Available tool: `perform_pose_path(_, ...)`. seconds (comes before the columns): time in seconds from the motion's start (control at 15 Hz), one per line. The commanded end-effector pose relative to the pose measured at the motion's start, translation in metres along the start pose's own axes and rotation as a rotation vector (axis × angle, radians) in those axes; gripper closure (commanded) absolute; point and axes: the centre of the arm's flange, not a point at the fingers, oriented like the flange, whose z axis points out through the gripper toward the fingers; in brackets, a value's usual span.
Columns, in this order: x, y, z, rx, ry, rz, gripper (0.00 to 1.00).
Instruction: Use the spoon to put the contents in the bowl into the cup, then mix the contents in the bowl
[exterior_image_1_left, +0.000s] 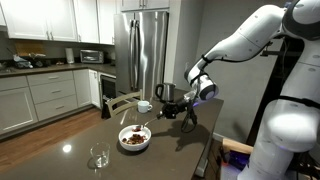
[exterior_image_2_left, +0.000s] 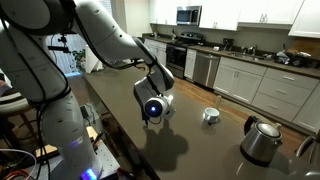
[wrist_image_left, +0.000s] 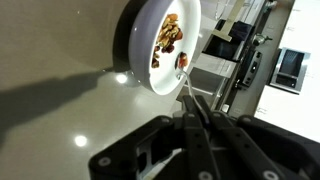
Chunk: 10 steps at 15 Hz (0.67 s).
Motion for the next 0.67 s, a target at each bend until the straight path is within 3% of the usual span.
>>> perform_pose_path(0.0,0.005,-0.018,-0.015,0.062,0.013,0.04,0.96)
perform_pose_path(0.6,0.042,-0.04,-0.026,0.221,0.132,0.094,0.96)
